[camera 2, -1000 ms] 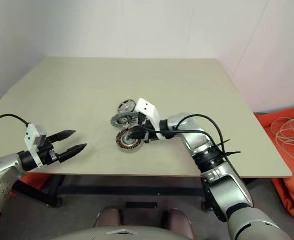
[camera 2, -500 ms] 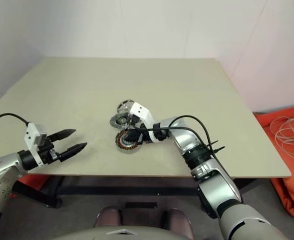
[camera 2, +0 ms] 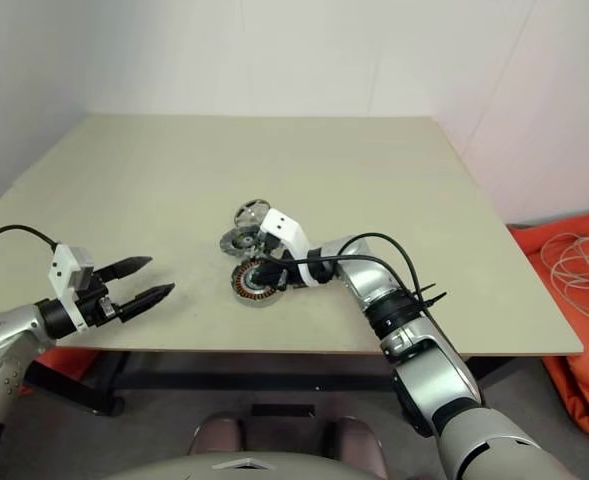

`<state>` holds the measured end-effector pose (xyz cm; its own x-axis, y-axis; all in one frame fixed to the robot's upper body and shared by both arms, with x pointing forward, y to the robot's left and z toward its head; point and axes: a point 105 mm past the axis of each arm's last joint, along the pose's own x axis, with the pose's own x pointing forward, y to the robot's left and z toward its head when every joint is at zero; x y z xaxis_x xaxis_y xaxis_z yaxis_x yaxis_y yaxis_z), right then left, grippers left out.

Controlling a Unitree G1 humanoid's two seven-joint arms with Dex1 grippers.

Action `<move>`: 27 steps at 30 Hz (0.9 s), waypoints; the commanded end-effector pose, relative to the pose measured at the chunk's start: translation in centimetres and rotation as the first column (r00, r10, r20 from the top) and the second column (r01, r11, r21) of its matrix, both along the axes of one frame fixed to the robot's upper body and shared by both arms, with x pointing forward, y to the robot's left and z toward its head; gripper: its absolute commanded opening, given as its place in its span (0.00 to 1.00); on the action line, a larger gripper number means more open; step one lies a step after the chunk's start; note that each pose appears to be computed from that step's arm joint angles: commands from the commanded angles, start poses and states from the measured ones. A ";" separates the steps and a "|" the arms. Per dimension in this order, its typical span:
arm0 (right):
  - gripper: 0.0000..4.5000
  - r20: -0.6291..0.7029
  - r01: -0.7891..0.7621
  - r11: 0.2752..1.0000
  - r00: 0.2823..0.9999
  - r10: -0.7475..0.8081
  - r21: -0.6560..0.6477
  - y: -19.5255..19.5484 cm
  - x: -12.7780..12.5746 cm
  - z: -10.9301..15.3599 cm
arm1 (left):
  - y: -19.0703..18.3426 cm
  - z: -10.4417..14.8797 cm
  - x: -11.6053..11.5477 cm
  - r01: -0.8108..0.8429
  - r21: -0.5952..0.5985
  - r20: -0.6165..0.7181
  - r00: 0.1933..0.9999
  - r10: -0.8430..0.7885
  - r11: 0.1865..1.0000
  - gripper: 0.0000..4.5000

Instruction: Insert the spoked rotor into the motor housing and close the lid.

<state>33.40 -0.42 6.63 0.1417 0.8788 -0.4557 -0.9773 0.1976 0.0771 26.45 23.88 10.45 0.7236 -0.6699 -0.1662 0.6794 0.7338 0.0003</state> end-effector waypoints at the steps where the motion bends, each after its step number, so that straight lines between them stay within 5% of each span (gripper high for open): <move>1: 0.13 0.072 -0.006 1.000 0.997 0.005 0.016 0.3 0.8 1.7 | -0.3 1.4 0.3 0.011 0.008 0.057 0.998 -0.011 1.000 1.00; 27: 0.13 0.046 -0.002 1.000 0.999 0.001 0.031 0.4 0.7 1.6 | -0.2 1.4 0.4 0.008 0.009 0.056 0.998 -0.008 1.000 1.00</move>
